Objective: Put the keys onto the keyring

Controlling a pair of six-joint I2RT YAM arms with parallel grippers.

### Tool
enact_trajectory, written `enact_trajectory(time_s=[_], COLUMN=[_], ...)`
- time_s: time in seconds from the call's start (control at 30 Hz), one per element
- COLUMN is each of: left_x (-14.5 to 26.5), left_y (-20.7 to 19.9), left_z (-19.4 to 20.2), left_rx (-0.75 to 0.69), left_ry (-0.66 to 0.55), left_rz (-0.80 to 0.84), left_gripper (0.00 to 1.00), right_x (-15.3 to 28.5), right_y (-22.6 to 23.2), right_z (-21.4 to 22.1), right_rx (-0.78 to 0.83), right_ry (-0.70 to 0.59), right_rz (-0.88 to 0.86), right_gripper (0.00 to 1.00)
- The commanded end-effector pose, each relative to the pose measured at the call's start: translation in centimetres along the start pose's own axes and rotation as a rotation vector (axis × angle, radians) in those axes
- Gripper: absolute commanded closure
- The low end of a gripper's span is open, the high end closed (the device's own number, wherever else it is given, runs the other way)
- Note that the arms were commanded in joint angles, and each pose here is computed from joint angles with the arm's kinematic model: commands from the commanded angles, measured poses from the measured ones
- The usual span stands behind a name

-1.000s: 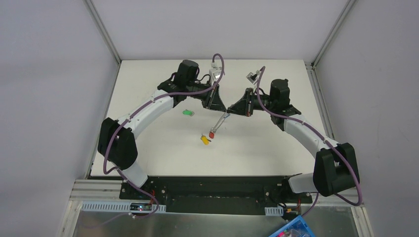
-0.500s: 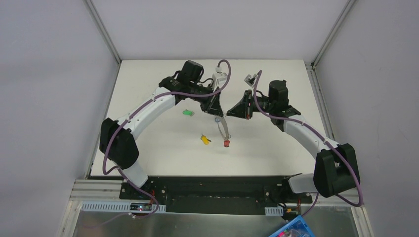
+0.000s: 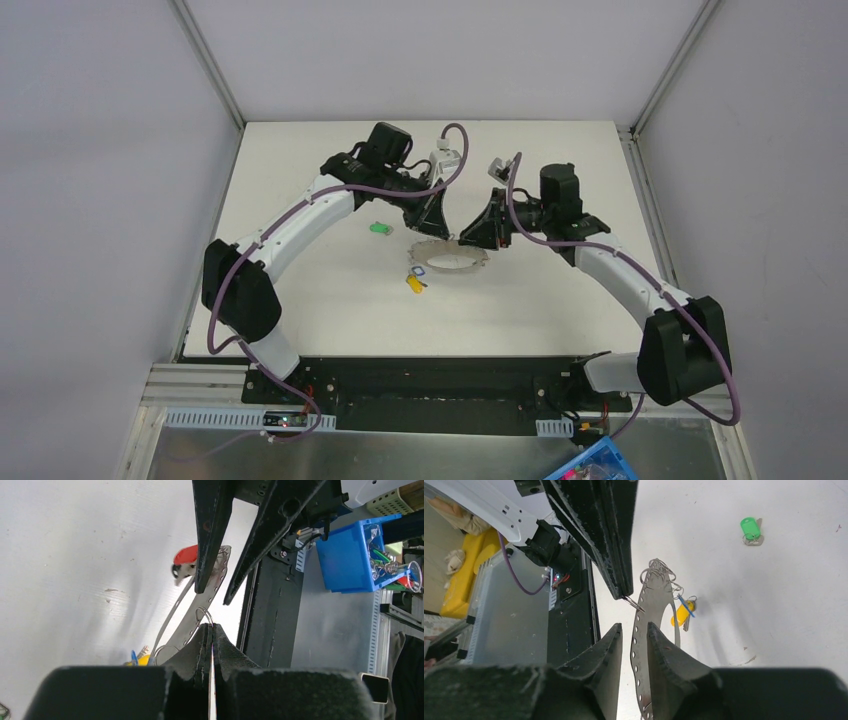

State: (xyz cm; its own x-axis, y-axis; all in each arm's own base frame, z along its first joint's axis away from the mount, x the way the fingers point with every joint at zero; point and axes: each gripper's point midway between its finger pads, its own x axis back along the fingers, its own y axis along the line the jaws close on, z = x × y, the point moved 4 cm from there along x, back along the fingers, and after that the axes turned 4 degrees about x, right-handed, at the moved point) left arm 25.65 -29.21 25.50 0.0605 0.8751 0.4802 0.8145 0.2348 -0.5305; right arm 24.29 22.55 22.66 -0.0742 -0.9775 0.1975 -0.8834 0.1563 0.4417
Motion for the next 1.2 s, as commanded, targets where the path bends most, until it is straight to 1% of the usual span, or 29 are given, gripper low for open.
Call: enact_trajectory(time_s=[0.0, 0.2, 0.5, 0.77, 0.9, 1.03, 1.17], left_x=[0.7, 0.9, 0.9, 0.7, 0.6, 0.5, 0.5], left_y=[-2.4, -3.1, -3.6, -3.8, -3.8, -3.6, -3.6], left_z=[-1.3, -0.9, -0.9, -0.7, -0.6, -0.4, -0.3], left_rx=[-0.076, -0.086, -0.086, -0.073, -0.070, -0.066, -0.064], left_ry=[-0.021, 0.006, 0.007, 0.013, 0.017, 0.021, 0.025], left_rz=[0.084, 0.106, 0.136, 0.154, 0.158, 0.158, 0.160], left_gripper=[1.00, 1.00, 1.00, 1.00, 1.00, 1.00, 1.00], right_x=[0.0, 0.0, -0.4, -0.9, -0.9, -0.9, -0.9], right_y=[2.0, 2.3, 3.3, 3.8, 4.0, 4.3, 4.3], right_z=[-1.7, -2.6, -1.8, -1.8, -1.9, -2.1, -2.2], right_rx=[0.198, 0.253, 0.291, 0.314, 0.316, 0.312, 0.306], right_ry=[0.029, 0.047, 0.085, 0.095, 0.092, 0.088, 0.084], right_rz=[-0.047, -0.052, -0.079, -0.095, -0.098, -0.106, -0.109], right_gripper=[0.71, 0.70, 0.69, 0.69, 0.72, 0.79, 0.83])
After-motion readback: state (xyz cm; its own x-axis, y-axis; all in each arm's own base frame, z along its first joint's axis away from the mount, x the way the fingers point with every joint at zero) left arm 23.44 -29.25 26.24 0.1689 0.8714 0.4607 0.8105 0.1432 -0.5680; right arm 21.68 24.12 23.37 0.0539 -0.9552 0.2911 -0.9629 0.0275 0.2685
